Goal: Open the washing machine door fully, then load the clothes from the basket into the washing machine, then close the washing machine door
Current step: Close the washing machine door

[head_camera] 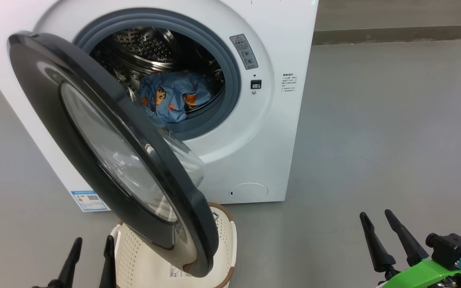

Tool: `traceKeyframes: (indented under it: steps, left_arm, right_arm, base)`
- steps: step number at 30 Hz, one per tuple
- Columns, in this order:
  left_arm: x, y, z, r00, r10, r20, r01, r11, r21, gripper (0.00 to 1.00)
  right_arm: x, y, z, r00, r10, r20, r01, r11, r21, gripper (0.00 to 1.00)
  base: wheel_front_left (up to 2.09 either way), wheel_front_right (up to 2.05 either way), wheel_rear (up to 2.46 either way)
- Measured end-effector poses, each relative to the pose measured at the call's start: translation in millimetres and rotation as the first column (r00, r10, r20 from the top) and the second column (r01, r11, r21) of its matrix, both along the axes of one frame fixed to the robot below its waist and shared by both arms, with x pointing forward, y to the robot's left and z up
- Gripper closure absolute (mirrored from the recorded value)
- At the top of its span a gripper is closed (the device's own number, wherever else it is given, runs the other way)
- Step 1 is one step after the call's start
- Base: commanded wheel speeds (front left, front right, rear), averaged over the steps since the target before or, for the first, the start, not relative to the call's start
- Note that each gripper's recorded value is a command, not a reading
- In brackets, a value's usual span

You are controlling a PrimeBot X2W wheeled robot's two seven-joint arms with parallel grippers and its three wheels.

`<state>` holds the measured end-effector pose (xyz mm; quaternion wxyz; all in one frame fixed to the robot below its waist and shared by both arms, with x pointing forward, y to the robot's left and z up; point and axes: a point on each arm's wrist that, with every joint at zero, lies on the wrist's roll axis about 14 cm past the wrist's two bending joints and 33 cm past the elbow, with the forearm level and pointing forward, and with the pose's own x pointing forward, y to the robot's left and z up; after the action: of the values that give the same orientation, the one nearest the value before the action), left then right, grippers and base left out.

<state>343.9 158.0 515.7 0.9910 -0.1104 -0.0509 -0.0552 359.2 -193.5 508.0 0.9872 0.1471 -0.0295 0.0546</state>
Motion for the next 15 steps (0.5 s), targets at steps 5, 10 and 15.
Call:
traceKeyframes:
  steps: [5,10,15]
  left_arm:
    - [-0.3,-1.7,-0.4,1.0,-0.002,0.0,0.002,1.0,-0.002,0.0]
    - [-0.6,0.2,0.0,1.0,0.0,0.004,0.0,1.0,0.009,0.0]
    - [-0.9,0.5,0.3,1.0,0.001,0.006,-0.001,1.0,0.021,0.0]
  right_arm:
    - [0.4,0.5,-0.1,1.0,0.002,0.0,-0.002,1.0,0.0,0.0]
    - [0.7,1.3,-0.1,1.0,0.004,0.0,-0.004,1.0,-0.003,0.0]
    - [0.7,1.7,0.0,1.0,0.006,0.0,-0.006,1.0,-0.005,0.0]
  base:
    - [0.0,0.0,0.0]
    - [0.0,0.0,0.0]
    - [0.0,0.0,0.0]
